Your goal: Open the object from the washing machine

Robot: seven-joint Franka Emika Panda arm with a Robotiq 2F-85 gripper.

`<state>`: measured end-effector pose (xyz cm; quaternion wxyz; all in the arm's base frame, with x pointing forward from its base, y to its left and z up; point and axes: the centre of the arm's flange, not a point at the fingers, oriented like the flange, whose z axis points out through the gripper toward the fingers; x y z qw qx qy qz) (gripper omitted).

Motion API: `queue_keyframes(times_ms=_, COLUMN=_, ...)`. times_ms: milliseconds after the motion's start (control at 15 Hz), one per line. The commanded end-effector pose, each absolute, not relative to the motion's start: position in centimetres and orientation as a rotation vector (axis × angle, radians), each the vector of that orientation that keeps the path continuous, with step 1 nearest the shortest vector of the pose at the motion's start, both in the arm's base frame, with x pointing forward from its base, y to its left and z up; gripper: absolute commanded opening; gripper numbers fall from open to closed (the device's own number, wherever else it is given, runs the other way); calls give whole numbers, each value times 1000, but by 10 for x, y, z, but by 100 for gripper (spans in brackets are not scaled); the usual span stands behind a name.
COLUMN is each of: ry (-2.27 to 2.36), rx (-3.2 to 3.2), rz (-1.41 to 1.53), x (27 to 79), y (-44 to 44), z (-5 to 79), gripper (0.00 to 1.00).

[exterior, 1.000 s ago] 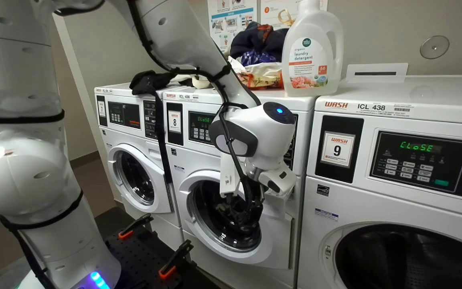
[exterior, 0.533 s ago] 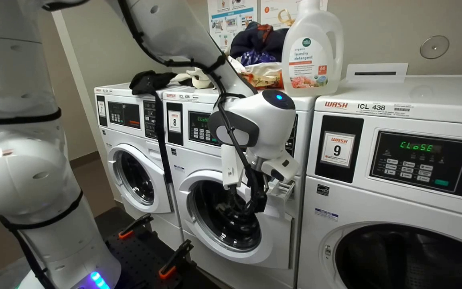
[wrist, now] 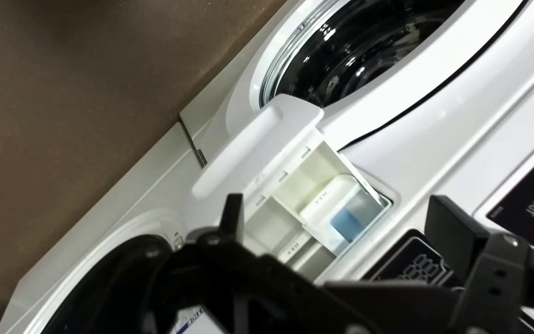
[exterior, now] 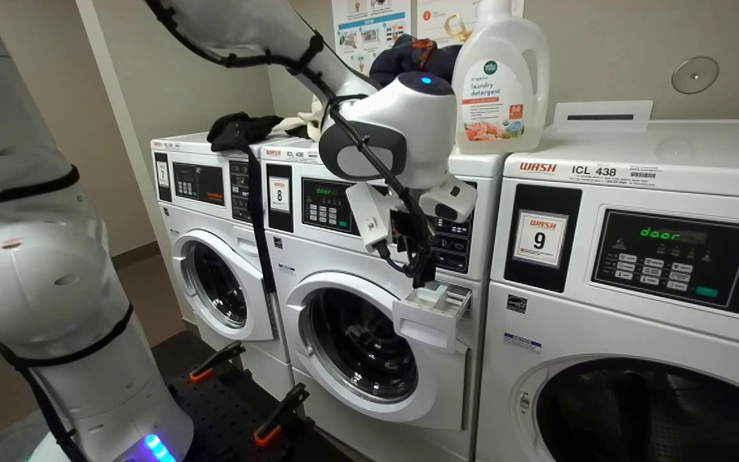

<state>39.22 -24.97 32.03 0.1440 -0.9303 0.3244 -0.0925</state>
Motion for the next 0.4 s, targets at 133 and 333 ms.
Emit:
queue_keyframes(times_ms=133, ry=823, rx=-2716, rz=-361, x=404, y=-219, z=367, gripper=100)
queue_keyframes(times_ms=333, ry=779, rx=-2720, rz=-391, x=410, y=-209, z=376, gripper=100)
